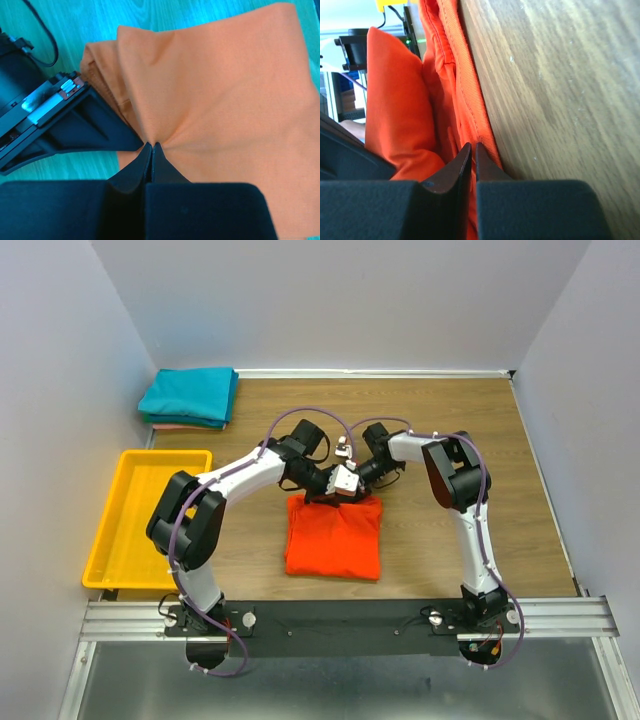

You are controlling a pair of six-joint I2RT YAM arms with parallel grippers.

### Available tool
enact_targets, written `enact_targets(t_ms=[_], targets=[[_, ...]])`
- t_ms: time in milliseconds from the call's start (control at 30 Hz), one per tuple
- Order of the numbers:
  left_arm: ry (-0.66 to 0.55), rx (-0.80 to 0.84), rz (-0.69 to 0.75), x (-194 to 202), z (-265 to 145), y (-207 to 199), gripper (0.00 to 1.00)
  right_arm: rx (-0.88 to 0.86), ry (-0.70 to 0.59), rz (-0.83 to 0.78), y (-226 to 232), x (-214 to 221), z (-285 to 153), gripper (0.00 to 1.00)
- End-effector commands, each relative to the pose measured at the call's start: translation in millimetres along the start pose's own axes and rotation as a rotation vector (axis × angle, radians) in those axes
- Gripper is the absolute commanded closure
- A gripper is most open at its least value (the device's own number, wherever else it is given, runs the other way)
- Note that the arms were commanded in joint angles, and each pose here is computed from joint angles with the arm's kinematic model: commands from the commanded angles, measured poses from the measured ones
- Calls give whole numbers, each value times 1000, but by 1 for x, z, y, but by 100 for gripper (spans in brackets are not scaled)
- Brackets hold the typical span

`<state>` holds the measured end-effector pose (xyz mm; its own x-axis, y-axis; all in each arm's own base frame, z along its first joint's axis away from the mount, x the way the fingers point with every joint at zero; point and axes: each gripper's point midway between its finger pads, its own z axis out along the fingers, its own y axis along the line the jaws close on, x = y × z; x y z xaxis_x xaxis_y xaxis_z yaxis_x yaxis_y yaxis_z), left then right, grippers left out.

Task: Fold and stack the t-shirts
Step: Fold the tshirt

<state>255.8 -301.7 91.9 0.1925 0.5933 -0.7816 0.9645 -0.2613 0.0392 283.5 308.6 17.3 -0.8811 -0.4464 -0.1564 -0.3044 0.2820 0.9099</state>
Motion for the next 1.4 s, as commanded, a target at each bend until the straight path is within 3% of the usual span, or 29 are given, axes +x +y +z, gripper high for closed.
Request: enact_targets(t_ms=[0,667,1167,1267,1367], targets=[[3,-71,63,-14,-12,14,100,3,29,1,-15,17,7,86],[5,-173,123,-20,-27,53,100,5,42,-5,-17,28,8,86],[27,-294,145,1,-25,67,100,33,28,-31,-14,17,4,86],[39,-329,145,2,-30,71,75,72,18,-71,-10,8,-1,83],[25,-362,146,-7,-46,69,61,147,7,-108,-11,-3,-9,80]])
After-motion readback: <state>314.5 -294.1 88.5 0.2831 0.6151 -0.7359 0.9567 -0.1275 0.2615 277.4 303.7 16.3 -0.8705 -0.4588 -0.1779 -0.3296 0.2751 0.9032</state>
